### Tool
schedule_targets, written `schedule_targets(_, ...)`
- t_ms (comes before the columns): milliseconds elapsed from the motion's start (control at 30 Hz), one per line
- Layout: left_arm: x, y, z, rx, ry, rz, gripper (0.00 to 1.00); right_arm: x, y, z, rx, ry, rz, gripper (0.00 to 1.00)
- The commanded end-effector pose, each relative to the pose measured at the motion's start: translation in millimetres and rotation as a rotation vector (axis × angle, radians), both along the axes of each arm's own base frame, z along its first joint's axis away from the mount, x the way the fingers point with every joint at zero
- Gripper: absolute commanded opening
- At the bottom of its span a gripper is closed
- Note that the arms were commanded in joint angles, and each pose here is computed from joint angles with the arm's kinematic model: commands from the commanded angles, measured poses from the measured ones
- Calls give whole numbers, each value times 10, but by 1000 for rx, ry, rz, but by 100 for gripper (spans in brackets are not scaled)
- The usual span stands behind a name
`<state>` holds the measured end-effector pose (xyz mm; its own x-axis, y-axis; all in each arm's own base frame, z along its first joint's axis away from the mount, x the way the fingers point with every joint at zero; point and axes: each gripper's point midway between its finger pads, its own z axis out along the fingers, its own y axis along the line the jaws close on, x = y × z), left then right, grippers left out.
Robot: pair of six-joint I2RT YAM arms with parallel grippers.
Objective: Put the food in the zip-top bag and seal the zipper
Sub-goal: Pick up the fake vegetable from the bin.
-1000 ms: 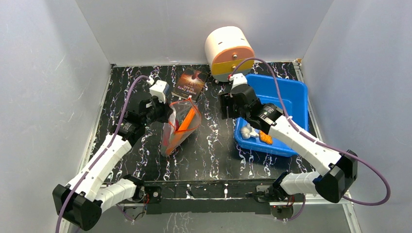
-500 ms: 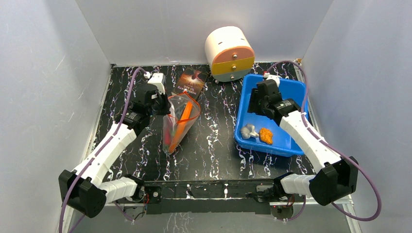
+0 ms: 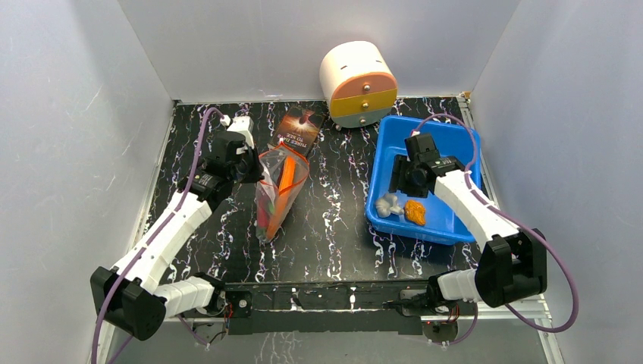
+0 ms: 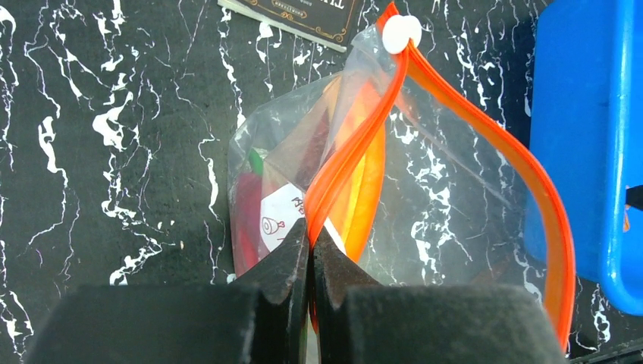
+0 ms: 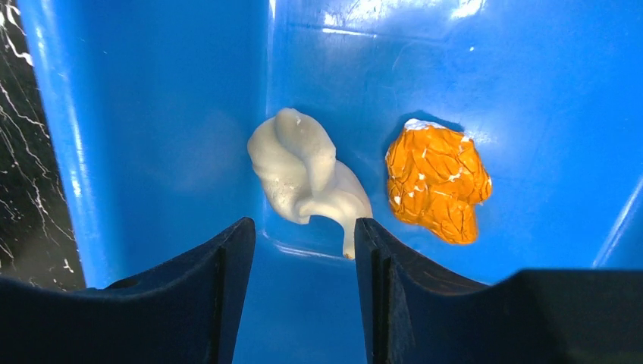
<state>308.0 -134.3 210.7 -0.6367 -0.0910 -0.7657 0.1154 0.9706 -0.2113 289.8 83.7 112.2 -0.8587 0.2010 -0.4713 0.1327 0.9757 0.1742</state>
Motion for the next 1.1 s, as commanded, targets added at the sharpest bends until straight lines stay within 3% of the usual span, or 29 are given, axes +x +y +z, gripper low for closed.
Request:
schedule_targets(0, -1, -36, 260, -35, -18, -5, 0, 179, 61, 12, 25, -76, 38, 48)
schedule_targets(467, -66, -185, 336, -85, -36, -98, 0, 238, 84, -466, 7, 9, 103, 49)
schedule_targets(600, -95, -207, 311, -87, -28, -119, 0, 279, 74, -510, -4, 21, 113, 37)
schedule_targets(767, -130, -189, 350, -82, -55, -134, 0, 326, 21, -469, -30, -10, 99, 11)
schedule_targets(900, -174, -186, 366, -78, -66, -155, 0, 341, -2, -323, -33, -46, 79, 2)
schedule_targets(1067, -195, -249, 400, -92, -83, -202, 0, 326, -118, -166, -80, -41, 29, 0)
